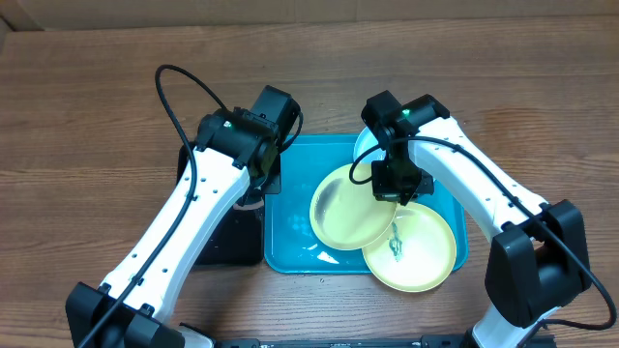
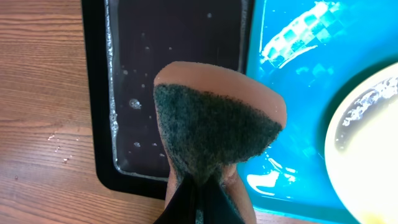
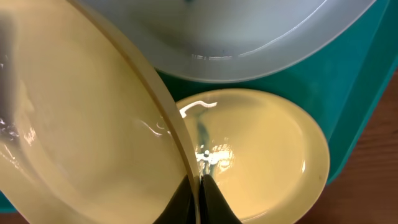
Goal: Clean dirty plates on tray and stack at the side
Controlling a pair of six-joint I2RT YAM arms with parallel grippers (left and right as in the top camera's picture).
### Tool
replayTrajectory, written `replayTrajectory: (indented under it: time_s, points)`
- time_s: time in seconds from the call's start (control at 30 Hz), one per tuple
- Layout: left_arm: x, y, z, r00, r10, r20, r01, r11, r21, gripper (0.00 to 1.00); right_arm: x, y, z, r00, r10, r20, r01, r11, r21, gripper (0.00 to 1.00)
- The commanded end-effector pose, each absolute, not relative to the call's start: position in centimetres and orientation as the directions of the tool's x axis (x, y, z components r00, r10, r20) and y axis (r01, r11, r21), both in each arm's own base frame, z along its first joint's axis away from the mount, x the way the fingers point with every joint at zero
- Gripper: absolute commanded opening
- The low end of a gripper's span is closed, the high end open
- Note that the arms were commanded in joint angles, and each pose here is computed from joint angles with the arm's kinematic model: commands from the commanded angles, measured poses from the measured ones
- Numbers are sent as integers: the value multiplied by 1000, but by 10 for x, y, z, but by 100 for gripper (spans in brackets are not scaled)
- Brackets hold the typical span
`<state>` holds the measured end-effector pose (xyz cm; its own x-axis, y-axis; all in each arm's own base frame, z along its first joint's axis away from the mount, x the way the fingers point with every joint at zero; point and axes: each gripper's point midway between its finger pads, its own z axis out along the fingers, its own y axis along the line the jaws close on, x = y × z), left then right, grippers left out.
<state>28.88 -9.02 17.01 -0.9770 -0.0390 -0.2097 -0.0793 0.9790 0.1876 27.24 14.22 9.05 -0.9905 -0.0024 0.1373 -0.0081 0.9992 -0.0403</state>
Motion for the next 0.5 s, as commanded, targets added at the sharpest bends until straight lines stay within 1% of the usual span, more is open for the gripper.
replayTrajectory:
  time_s: [0.0,0.1,0.2,0.3,0.37,0.47]
  points:
    - [292,-82,170,-974,-60,-217,-105,974,202,4,267,172,111,-987,-78,141,-58,988,144,4]
    - [290,-79,170,-977,-53,-204,-97,973,211,4,257,196,117,-974,-131,182,-73,953,294,4]
    - [286,-75,170,-981,-55,-185,-97,970,222,4,250,214,125,-966,-150,210,-55,915,399,4]
    - [284,-70,170,-983,-67,-173,-107,967,233,4,251,233,134,-961,-203,187,-80,855,513,4]
    - [285,-66,170,-981,-78,-175,-119,964,237,4,258,239,135,-967,-199,159,-85,842,533,4]
    - [286,-58,170,-979,-106,-174,-146,961,235,4,272,241,133,-982,-145,122,-61,850,523,4]
